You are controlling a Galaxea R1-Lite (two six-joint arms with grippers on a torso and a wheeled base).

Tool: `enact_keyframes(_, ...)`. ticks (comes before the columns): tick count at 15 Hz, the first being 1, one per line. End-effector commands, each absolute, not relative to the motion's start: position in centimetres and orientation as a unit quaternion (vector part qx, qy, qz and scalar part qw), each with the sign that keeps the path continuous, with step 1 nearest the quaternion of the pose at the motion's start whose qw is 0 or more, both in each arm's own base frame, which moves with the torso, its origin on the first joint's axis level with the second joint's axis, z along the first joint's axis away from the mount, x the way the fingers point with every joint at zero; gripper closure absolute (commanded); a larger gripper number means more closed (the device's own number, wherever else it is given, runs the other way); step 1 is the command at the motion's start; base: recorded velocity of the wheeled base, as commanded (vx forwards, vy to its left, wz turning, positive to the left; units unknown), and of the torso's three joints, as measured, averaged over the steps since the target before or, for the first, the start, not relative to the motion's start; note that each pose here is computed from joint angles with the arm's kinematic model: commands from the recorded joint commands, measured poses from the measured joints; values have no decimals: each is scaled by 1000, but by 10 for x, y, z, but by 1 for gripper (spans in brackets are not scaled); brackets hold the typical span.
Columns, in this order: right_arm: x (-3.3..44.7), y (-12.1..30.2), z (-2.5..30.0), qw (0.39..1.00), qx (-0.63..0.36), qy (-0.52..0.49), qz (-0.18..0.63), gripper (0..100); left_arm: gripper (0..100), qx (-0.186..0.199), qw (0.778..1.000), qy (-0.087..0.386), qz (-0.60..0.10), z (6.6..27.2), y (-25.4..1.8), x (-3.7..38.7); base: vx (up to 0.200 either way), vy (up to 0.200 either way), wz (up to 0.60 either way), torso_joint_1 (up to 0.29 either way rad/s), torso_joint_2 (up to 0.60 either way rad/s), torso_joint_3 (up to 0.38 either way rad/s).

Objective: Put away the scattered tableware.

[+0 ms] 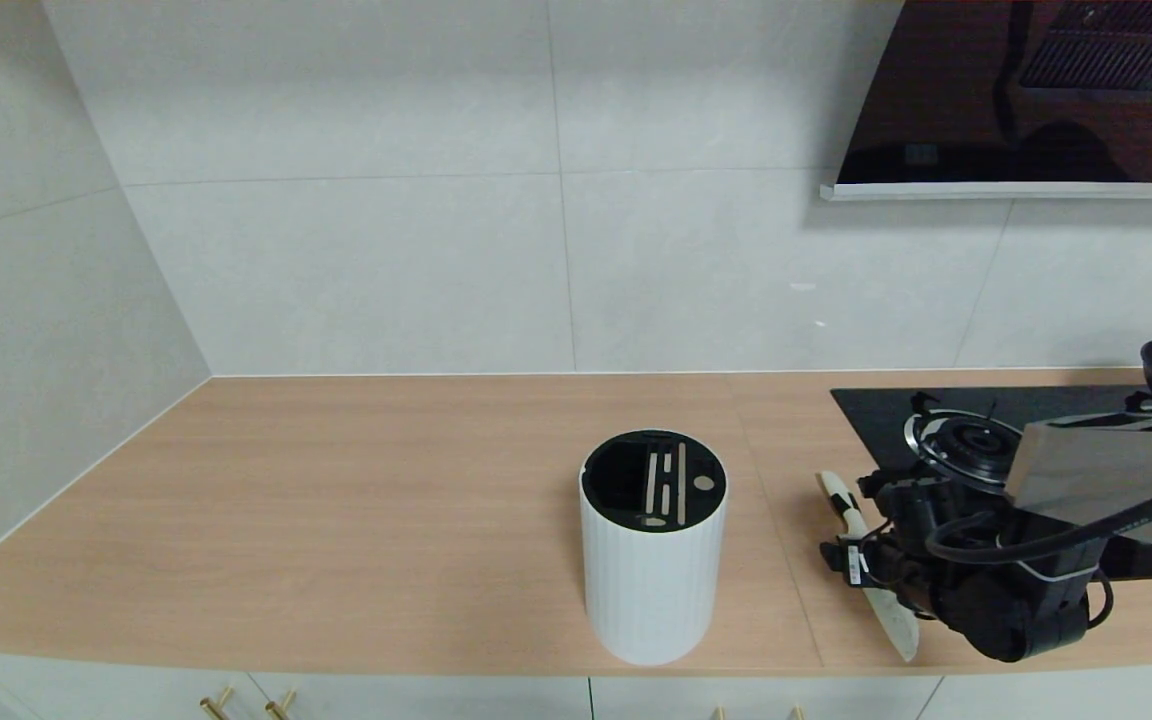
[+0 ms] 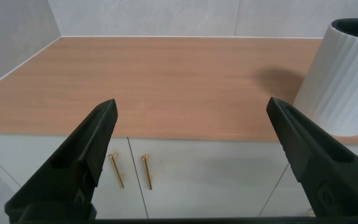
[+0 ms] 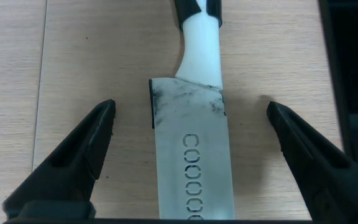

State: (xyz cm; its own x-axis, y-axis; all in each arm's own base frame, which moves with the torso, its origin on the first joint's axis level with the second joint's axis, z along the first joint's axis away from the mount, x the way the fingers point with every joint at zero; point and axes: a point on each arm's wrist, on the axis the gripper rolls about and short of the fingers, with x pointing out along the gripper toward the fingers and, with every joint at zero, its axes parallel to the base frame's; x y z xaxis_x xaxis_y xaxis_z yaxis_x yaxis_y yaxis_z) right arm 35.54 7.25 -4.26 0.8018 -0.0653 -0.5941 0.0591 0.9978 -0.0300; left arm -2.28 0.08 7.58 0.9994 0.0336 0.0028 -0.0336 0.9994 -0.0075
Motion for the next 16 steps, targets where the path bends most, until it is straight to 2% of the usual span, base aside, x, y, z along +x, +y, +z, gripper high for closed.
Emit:
enact_keyframes(1, 355, 73, -44, 949, -5, 315, -33, 100, 0, -4, 1000, -1, 17, 76, 1, -23, 0, 0, 0, 0, 0, 0)
enact_keyframes(9, 355, 73, -33, 953, -1, 301, -32, 100, 0, -4, 1000, -1, 17, 76, 1, -23, 0, 0, 0, 0, 0, 0)
enact_keyframes(16, 324, 79, 58, 978, 17, 206, -9, 100, 0, 0, 1000, 0, 17, 76, 1, -23, 0, 0, 0, 0, 0, 0)
